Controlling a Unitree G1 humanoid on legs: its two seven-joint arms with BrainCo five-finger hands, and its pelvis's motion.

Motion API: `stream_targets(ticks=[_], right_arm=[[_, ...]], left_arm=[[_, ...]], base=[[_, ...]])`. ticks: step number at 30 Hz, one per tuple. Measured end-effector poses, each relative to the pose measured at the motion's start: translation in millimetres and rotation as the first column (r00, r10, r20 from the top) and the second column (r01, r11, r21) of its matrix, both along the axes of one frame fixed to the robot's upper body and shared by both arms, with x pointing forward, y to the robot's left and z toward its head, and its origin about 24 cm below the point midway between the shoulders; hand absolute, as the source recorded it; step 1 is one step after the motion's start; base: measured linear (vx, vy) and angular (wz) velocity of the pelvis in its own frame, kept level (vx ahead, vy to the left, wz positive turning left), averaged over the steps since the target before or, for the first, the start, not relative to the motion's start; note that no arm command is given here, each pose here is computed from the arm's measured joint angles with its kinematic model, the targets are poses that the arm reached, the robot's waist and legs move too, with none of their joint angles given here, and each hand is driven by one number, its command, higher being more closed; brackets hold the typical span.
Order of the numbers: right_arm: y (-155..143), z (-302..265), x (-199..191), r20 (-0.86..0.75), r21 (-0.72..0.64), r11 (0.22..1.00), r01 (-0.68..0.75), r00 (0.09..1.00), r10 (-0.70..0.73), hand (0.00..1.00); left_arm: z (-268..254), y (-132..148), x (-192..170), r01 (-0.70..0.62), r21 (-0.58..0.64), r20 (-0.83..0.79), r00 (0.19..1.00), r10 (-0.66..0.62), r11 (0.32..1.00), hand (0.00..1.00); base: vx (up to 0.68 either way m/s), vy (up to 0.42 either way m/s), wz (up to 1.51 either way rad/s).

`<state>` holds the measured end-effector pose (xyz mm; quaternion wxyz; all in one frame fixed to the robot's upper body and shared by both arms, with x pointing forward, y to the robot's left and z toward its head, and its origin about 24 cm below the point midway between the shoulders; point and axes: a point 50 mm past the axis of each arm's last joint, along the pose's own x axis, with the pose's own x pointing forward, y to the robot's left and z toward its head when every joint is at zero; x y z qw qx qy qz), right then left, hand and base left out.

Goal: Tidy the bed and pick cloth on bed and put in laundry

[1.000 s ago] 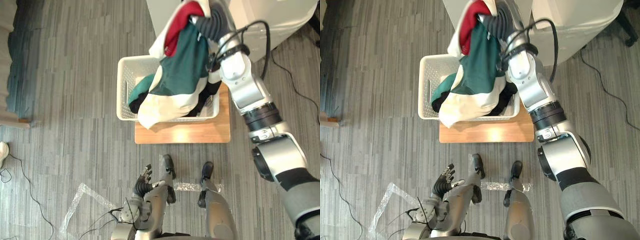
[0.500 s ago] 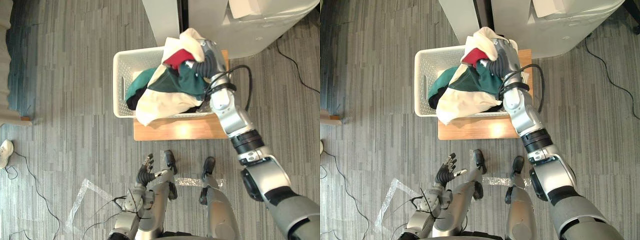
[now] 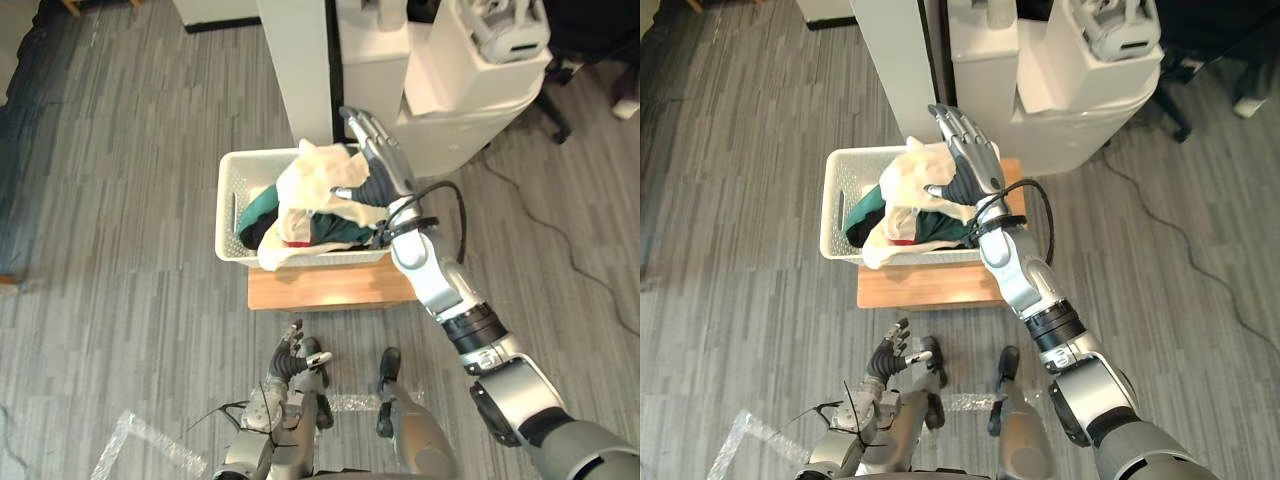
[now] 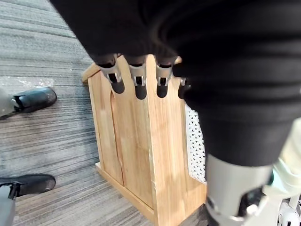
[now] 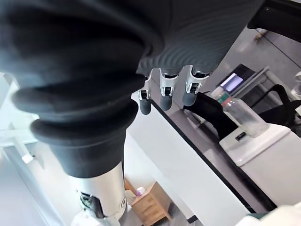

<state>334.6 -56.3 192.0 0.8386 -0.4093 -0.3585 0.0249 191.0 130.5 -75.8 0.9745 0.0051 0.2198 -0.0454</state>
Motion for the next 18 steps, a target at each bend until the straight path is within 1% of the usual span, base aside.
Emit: stream_targets(ticks=[5, 9, 11, 12, 14, 15, 17, 18], right_arm=[[-5.9, -12.3, -4.9, -0.035, -0.004, 1.000, -0.008, 0.999, 0.008, 0.00], [-45.4, -43.0, -9.3, -0.147, 0.073, 0.991, 0.110, 0.984, -0.098, 0.00], [-83.7, -73.1, -15.5, -0.259, 0.109, 0.963, 0.245, 0.943, -0.211, 0.00], [-93.1, -84.8, -17.2, -0.307, 0.120, 0.952, 0.283, 0.922, -0.235, 0.00], [-128.1, -142.2, -31.3, -0.536, 0.136, 0.888, 0.440, 0.786, -0.308, 0.00], [-134.9, -155.5, -36.2, -0.586, 0.141, 0.869, 0.474, 0.747, -0.313, 0.00], [-159.8, -204.7, -62.4, -0.754, 0.137, 0.775, 0.617, 0.573, -0.322, 0.00], [-165.5, -215.9, -70.1, -0.788, 0.134, 0.746, 0.652, 0.526, -0.319, 0.00]], left_arm=[[-10.4, 8.2, -16.0, -0.003, 0.032, -0.057, 0.998, 0.005, 0.999, 0.00], [-23.9, 12.8, -31.5, -0.016, 0.047, -0.143, 0.990, 0.022, 0.999, 0.00], [-32.0, 16.5, -38.0, -0.027, 0.057, -0.191, 0.981, 0.038, 0.998, 0.00], [-34.2, 18.6, -40.1, -0.038, 0.059, -0.205, 0.978, 0.050, 0.997, 0.00], [-39.4, 21.9, -43.6, -0.080, 0.055, -0.236, 0.968, 0.091, 0.995, 0.00], [-40.5, 24.7, -44.5, -0.096, 0.057, -0.242, 0.964, 0.107, 0.994, 0.00], [-46.0, 28.6, -48.3, -0.116, 0.063, -0.274, 0.953, 0.129, 0.991, 0.00], [-47.3, 29.5, -48.7, -0.127, 0.062, -0.282, 0.949, 0.140, 0.990, 0.00]], base=[[0.04, -0.004, -0.16], [0.04, 0.003, -0.30], [0.04, 0.007, -0.20], [0.03, 0.018, -0.06], [0.02, 0.020, -0.14], [0.01, 0.010, -0.25], [0.01, 0.004, -0.27], [0.02, 0.000, -0.20]])
